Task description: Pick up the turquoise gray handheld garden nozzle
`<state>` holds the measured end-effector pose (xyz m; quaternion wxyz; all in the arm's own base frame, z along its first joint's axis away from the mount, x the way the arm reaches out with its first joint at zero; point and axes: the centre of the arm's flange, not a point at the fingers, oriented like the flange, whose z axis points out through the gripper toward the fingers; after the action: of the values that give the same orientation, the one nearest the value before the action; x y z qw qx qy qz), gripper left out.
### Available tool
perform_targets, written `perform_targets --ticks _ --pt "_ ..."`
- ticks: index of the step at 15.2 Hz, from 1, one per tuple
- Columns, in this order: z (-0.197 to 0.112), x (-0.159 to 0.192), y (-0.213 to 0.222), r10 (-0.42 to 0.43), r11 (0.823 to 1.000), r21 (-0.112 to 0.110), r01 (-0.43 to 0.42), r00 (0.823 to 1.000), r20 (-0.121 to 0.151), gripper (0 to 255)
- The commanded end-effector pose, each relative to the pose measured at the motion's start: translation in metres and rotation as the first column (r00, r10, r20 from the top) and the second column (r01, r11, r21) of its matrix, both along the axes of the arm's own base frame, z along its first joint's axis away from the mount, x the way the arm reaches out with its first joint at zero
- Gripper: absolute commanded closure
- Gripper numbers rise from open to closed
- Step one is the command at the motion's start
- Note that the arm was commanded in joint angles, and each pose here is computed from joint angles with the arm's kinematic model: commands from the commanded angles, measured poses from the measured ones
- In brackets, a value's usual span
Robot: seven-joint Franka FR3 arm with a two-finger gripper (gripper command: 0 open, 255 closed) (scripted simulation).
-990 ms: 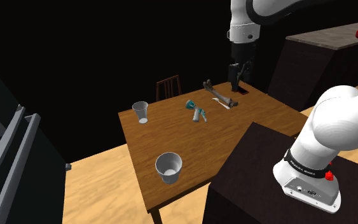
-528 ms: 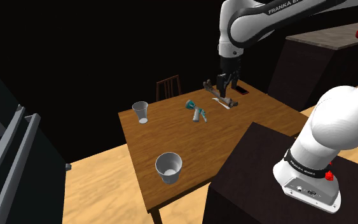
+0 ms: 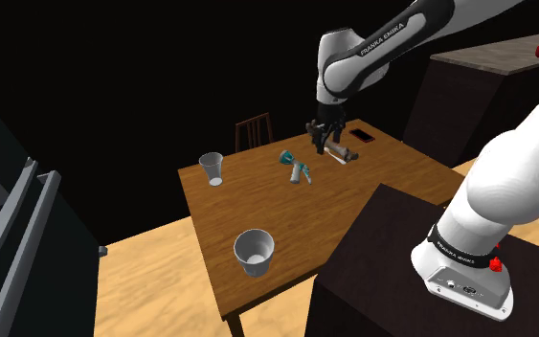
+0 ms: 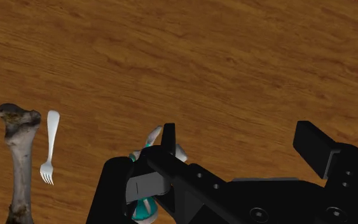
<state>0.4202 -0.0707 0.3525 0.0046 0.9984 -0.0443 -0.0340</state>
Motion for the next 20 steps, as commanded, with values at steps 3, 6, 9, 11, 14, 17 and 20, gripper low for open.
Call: perform_targets --ticks 3,6,9,11,14,17,20 --pt "-0.036 0.028 -0.025 -0.008 1.000 -0.004 0.008 1.000 0.024 0" --pt "-0.062 0.050 -0.041 -0.014 1.000 -0.006 0.014 0.999 0.041 0" --pt "-0.087 0.073 -0.058 -0.020 1.000 -0.008 0.020 0.998 0.058 0" --pt "-0.104 0.088 -0.070 -0.024 1.000 -0.009 0.024 0.997 0.069 0" --pt "-0.129 0.111 -0.087 -0.030 0.999 -0.011 0.031 0.996 0.086 0" --pt "-0.153 0.134 -0.104 -0.035 0.999 -0.013 0.037 0.994 0.102 0" --pt "-0.176 0.158 -0.122 -0.041 0.999 -0.014 0.043 0.992 0.119 0"
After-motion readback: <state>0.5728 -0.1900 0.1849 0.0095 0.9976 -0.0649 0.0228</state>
